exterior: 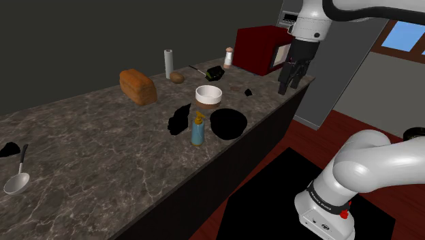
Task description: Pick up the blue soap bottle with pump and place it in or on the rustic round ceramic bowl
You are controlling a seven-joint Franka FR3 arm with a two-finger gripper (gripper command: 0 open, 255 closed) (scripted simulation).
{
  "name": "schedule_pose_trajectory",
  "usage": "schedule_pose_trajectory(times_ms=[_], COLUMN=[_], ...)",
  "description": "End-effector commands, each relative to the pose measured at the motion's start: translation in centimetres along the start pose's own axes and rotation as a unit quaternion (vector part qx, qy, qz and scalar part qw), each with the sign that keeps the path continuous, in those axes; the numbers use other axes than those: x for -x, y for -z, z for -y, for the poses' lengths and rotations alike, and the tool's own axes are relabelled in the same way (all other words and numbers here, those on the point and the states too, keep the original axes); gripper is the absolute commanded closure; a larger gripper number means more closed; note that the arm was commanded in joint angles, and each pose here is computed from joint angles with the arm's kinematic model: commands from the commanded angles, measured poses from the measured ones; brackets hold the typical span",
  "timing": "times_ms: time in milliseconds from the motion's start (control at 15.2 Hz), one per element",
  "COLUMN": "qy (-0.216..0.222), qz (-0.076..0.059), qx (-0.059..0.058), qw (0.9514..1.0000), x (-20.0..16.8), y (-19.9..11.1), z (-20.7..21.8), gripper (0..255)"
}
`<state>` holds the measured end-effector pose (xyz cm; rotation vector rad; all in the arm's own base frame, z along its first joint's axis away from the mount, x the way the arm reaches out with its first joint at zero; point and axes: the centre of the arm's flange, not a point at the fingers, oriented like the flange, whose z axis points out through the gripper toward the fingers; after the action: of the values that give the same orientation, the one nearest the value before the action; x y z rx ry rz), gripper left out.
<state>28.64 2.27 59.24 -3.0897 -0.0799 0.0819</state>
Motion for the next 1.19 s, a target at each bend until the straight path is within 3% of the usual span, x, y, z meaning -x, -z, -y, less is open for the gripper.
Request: schedule_pose_trajectory(times_ms=[0, 1122], qy=[0.0, 0.0], qz=[0.0, -0.037], qx=[0.0, -0.019], qw=[1.0, 0.9991], x=[0.0, -15.8], y=[0.0, -10.3], z=[0.0, 9.9], gripper=[0, 0])
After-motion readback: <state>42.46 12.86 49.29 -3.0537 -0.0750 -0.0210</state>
